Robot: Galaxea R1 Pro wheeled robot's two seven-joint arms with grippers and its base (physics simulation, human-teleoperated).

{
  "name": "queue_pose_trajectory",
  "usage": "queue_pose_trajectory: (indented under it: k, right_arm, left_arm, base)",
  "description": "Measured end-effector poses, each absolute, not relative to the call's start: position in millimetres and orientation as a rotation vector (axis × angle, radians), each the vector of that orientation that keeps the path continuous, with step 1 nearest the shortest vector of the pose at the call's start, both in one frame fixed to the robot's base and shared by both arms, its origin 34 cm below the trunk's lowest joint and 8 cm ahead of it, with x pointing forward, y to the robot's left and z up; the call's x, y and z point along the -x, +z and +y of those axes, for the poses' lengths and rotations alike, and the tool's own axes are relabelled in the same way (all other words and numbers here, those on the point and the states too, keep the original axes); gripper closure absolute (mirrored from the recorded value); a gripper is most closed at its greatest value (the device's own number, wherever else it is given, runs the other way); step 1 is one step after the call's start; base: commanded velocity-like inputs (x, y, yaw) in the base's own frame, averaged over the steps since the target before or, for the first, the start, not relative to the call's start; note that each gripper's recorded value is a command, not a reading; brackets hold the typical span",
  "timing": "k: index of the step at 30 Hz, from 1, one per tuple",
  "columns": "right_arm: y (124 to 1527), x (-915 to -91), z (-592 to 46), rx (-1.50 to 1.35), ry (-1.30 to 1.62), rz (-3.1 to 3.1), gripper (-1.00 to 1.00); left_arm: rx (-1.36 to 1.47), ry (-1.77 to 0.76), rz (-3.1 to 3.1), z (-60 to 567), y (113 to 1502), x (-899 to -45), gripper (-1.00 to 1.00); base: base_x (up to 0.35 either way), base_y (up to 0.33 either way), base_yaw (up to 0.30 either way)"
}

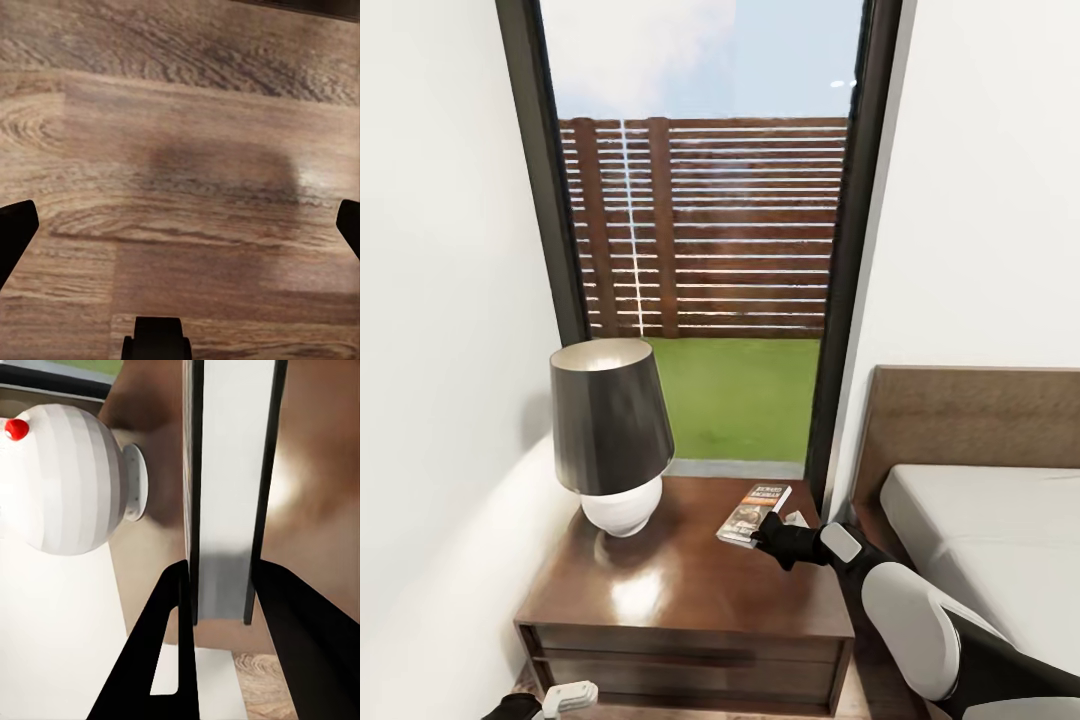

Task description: In the bedroom, move the book from the bed onto either nightstand, and place the two sandals side by side next to the bed.

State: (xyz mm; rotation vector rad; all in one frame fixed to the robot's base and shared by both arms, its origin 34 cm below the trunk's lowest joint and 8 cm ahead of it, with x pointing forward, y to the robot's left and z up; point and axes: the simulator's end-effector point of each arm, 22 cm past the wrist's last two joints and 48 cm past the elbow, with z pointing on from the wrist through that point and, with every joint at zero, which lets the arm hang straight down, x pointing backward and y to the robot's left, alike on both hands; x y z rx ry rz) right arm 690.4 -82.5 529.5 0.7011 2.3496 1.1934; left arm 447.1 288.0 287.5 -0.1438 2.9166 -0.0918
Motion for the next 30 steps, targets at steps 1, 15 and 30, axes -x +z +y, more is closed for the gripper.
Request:
queue_pose_trajectory:
  k: [1, 15, 30]
  right_arm:
    - [529.5, -690.4, -82.6, -0.701, 1.193, 2.350, 1.00]
    - [529.1, -690.3, -83.2, -0.702, 1.192, 2.351, 1.00]
    - [526.7, -690.3, -83.1, -0.707, 1.194, 2.352, 1.00]
  left_arm:
    - [0.144, -0.092, 2.917, 288.0, 287.4, -447.1, -1.00]
    - [0.143, -0.093, 2.917, 287.6, 287.6, -447.3, -1.00]
    - [0.139, -0.099, 2.913, 285.7, 287.8, -449.4, -1.00]
  base:
    - [0.015, 0.000, 0.000]
    - [0.004, 0.000, 0.000]
    - [0.000, 0.000, 0.000]
